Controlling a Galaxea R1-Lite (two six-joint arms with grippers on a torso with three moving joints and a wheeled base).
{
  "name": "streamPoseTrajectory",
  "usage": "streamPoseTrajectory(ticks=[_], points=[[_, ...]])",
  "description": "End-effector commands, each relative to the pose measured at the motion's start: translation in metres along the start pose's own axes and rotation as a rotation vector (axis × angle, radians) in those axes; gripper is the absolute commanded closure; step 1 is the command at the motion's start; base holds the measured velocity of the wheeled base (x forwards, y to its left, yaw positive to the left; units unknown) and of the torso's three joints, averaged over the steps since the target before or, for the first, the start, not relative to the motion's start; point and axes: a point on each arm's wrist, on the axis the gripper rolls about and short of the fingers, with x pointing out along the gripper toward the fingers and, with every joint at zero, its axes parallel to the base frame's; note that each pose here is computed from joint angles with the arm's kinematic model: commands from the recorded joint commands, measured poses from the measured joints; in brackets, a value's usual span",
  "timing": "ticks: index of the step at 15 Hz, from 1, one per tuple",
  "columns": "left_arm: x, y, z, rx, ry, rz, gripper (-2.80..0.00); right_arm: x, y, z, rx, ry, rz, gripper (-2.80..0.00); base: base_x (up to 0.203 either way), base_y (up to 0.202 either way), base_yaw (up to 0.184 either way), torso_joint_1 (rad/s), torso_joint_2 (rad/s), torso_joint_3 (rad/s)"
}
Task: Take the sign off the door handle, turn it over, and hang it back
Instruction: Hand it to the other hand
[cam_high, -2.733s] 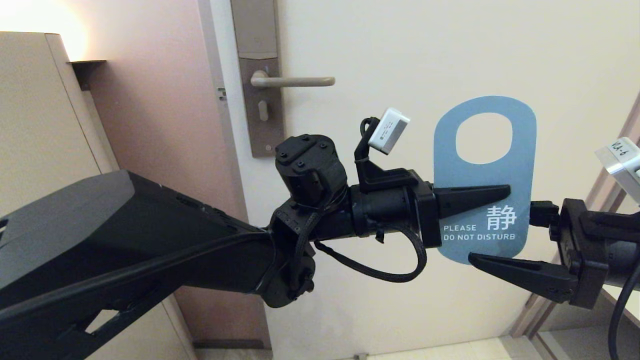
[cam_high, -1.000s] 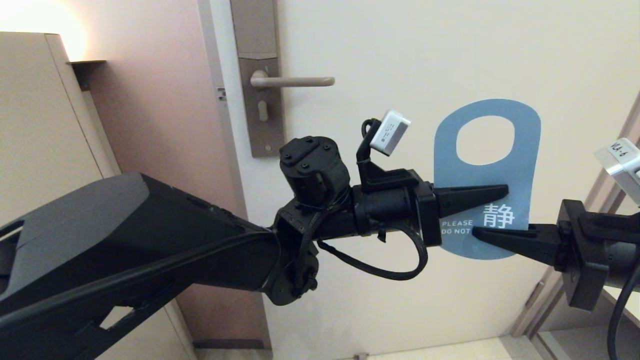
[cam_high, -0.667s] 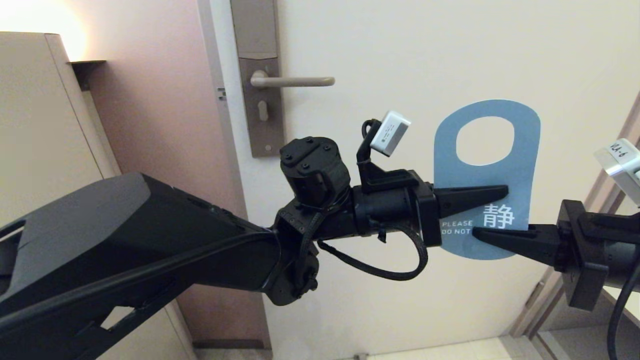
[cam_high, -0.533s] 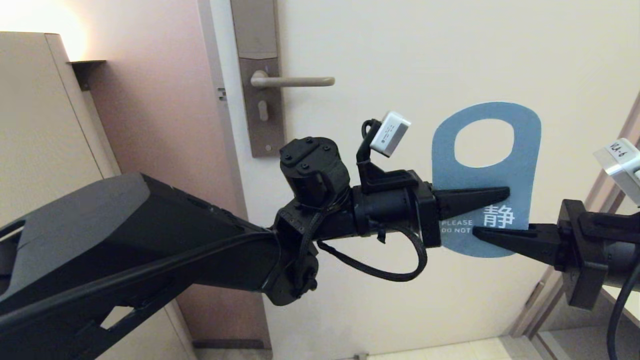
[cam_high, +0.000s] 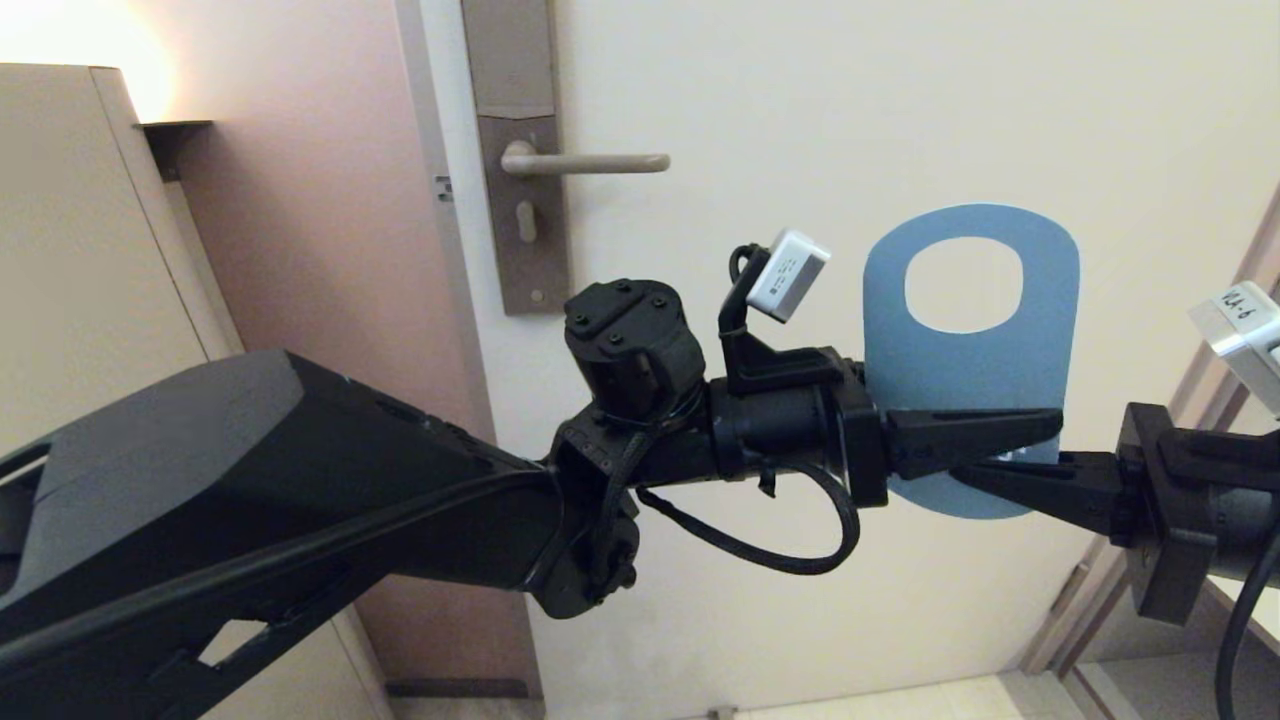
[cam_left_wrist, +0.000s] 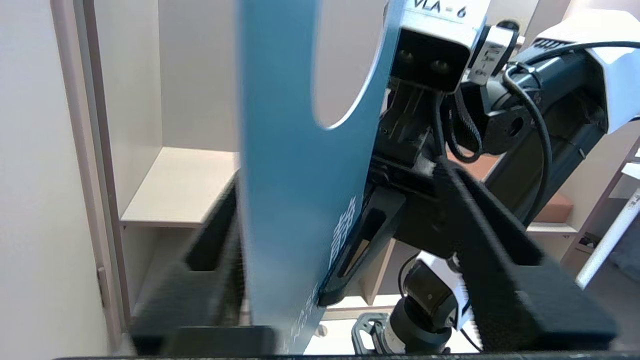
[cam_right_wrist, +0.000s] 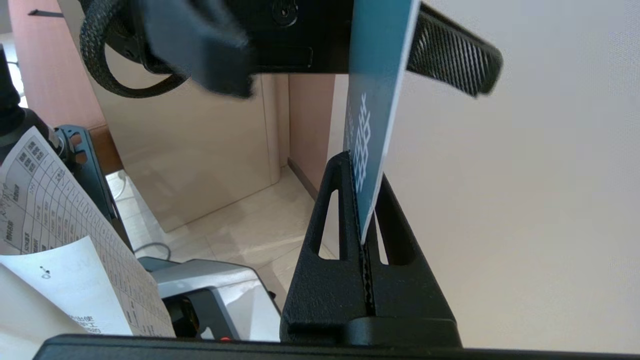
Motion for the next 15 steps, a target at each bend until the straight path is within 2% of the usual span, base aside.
streamPoseTrajectory(ticks=[1, 5, 11, 15], points=[[-0.002, -0.003, 0.001, -0.001, 0.001, -0.003, -2.8, 0.0, 0.0, 0.0, -0.002, -0.002, 0.006, 0.0, 0.0, 0.0, 0.0, 0.0, 0.0, 0.0], [-0.017, -0.002, -0.002, -0.016, 0.013, 0.034, -2.8, 0.0, 0.0, -0.001, 0.001, 0.001, 0.004, 0.0, 0.0, 0.0, 0.0, 0.0, 0.0, 0.0], [-0.044, -0.007, 0.009, -0.015, 0.014, 0.092, -2.8, 0.0, 0.0, -0.003, 0.005, 0.007, 0.005, 0.0, 0.0, 0.0, 0.0, 0.0, 0.0, 0.0], [-0.059, -0.015, 0.011, 0.013, 0.025, 0.122, -2.8, -0.001, 0.002, -0.005, 0.006, 0.01, 0.004, 0.0, 0.0, 0.0, 0.0, 0.0, 0.0, 0.0]])
